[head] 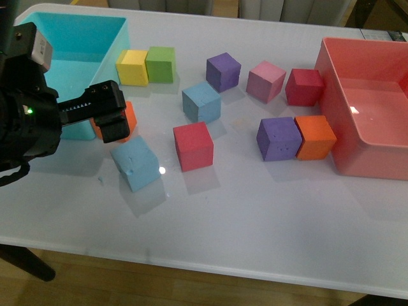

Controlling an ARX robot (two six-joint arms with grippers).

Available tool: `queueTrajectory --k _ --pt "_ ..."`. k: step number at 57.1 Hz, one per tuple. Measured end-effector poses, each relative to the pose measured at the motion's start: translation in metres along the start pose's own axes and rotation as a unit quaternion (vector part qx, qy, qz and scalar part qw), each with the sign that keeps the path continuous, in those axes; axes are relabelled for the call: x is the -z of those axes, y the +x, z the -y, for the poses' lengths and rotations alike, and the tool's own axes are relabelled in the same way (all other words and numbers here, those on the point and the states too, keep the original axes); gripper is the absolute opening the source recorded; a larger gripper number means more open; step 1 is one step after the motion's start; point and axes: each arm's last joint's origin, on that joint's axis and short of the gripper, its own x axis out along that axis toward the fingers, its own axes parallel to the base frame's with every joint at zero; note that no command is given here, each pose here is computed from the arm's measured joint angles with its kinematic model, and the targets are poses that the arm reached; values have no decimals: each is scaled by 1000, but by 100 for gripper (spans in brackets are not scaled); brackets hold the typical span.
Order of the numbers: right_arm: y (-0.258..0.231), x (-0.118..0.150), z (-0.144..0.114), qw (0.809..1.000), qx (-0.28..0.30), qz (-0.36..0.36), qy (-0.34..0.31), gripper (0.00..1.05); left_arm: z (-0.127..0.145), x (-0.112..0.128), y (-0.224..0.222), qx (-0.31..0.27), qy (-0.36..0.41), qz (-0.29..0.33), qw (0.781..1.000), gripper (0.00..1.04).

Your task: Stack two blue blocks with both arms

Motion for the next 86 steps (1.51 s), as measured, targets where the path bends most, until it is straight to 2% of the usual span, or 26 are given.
queueTrajectory --k 17,18,32,70,86 --pt "0 0 0 1000 0 0 0 96 15 5 34 -22 48 -34 998 96" --pt "0 0 0 1000 0 0 0 96 24 5 47 -25 64 -41 997 96" --pt "0 0 0 1000 0 0 0 96 38 -5 68 -45 68 -41 996 96" --pt "0 0 0 1000 0 0 0 96 40 2 100 -83 41 -69 993 96" --pt "0 0 0 1000 0 0 0 96 40 14 111 -90 38 -87 992 96"
